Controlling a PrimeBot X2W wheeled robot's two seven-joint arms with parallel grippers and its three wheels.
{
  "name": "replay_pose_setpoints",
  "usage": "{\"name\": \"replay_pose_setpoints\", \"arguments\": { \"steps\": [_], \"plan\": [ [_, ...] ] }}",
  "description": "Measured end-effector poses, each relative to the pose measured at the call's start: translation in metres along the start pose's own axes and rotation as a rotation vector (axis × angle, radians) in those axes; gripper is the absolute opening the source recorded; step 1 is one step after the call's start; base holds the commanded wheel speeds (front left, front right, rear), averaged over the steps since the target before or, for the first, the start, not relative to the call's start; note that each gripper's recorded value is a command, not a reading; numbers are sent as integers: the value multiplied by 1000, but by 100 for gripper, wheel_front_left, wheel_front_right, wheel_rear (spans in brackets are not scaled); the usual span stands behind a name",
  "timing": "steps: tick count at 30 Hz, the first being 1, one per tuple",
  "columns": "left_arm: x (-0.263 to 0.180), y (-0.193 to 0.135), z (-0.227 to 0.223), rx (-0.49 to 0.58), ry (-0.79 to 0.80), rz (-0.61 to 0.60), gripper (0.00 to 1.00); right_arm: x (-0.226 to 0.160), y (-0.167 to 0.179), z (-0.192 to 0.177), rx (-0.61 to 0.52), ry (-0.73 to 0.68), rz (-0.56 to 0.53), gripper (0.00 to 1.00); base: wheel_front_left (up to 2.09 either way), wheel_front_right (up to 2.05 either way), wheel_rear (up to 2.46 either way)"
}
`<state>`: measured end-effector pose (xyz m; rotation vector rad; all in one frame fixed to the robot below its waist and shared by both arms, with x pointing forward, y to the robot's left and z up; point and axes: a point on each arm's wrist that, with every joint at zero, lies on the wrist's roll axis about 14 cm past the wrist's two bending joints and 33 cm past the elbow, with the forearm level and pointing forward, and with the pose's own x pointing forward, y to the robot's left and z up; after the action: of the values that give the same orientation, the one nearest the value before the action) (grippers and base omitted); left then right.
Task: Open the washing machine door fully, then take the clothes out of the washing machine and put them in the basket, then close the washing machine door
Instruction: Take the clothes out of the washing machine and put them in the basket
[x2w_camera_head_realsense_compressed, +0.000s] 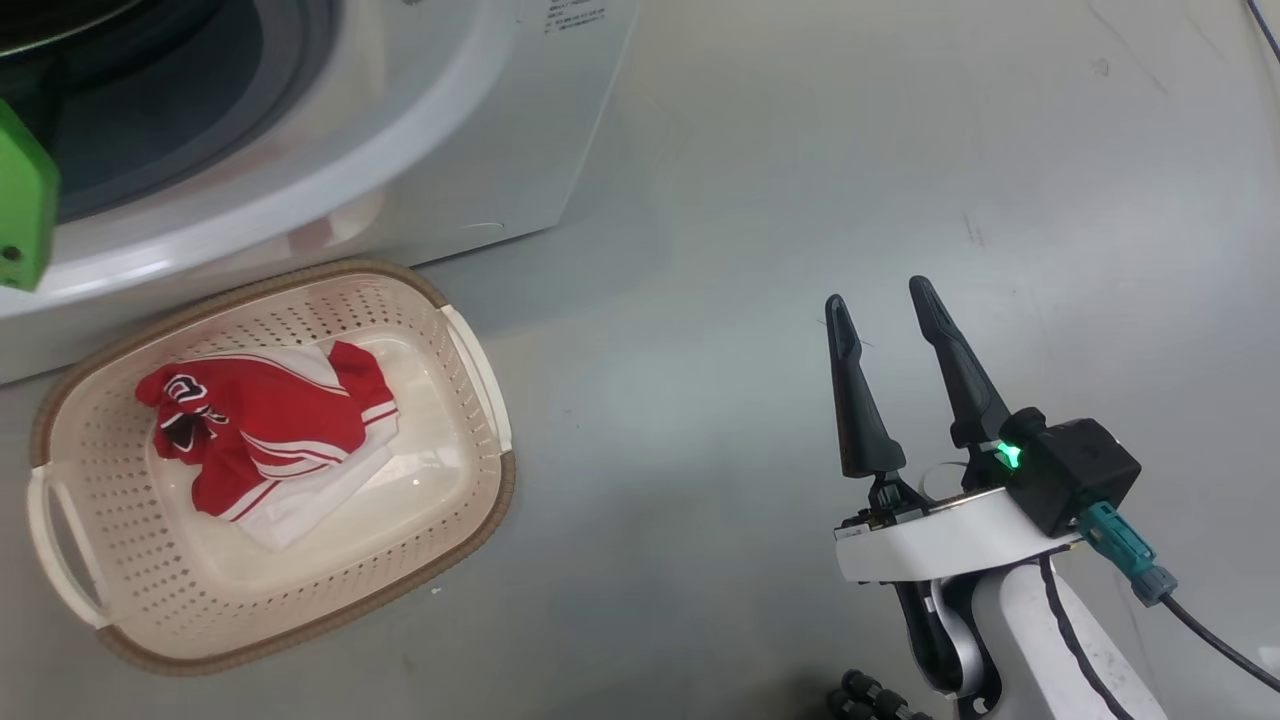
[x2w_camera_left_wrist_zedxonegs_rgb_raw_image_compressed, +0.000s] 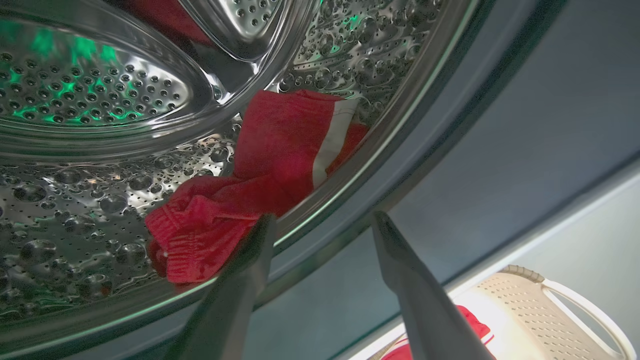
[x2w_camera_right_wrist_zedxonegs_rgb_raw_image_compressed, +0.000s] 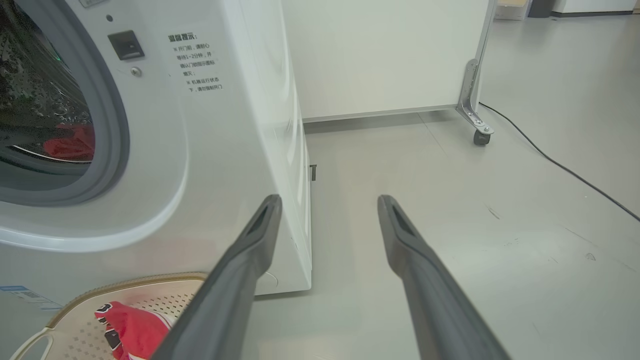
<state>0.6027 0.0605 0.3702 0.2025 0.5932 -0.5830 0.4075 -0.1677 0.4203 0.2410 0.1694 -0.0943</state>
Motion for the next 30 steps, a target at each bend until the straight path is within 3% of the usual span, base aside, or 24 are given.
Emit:
{"name": "replay_pose_setpoints", "arguments": {
  "steps": [15,30],
  "plan": [
    [47,66,9,54,101,104,100,6,-18,-13,48,43,-77,100,0,0,0],
    [78,106,-40,-44,222,166,100,19,-32,-19,20,56,-110,100,0,0,0]
  ]
}}
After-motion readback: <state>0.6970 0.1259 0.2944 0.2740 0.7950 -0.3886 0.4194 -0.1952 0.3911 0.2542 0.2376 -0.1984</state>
